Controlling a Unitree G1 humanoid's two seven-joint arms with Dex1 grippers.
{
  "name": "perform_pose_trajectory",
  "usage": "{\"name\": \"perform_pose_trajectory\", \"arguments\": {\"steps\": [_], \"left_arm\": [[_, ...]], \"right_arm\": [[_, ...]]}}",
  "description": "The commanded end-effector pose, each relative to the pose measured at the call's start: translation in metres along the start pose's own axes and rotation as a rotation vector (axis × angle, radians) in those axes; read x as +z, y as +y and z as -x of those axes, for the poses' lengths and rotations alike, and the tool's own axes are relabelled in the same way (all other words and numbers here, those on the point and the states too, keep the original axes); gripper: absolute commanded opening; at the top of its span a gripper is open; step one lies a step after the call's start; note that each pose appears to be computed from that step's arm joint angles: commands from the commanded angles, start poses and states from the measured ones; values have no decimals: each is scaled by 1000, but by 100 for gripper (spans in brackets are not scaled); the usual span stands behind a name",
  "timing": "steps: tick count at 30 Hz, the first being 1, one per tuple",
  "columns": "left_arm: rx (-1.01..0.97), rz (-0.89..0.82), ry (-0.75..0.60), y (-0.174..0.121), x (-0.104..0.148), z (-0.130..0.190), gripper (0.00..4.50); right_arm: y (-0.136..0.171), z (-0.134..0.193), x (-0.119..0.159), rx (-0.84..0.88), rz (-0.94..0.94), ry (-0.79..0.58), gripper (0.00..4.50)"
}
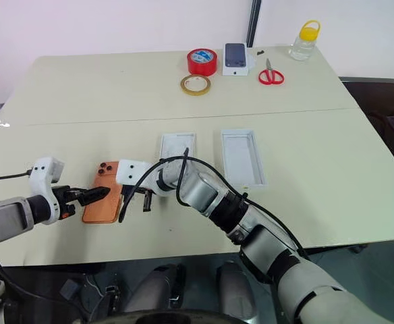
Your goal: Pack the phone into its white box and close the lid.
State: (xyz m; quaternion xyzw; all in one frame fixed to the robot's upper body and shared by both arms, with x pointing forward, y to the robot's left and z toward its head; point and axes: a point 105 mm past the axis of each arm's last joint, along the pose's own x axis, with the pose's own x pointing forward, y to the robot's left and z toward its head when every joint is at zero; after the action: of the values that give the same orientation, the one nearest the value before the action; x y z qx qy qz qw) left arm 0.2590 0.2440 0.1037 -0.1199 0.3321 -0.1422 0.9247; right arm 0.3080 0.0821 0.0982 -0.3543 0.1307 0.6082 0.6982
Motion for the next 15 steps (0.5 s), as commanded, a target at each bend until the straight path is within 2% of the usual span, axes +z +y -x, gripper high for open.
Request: {"name": "perform_pose_trajectory", "arguments": {"steps": [1,7,15], "left_arm": [[-87,27,102,-18,-23,-7,450],[-209,91,87,-39,-27,-15,450],[-291,102,79,-53,-24,-16,450]], "right_arm": [[-1,-1,15,5,53,-21,3],[0,-5,8,13,32,-2,3],[-1,-4,7,2,21,-3,3]]}}
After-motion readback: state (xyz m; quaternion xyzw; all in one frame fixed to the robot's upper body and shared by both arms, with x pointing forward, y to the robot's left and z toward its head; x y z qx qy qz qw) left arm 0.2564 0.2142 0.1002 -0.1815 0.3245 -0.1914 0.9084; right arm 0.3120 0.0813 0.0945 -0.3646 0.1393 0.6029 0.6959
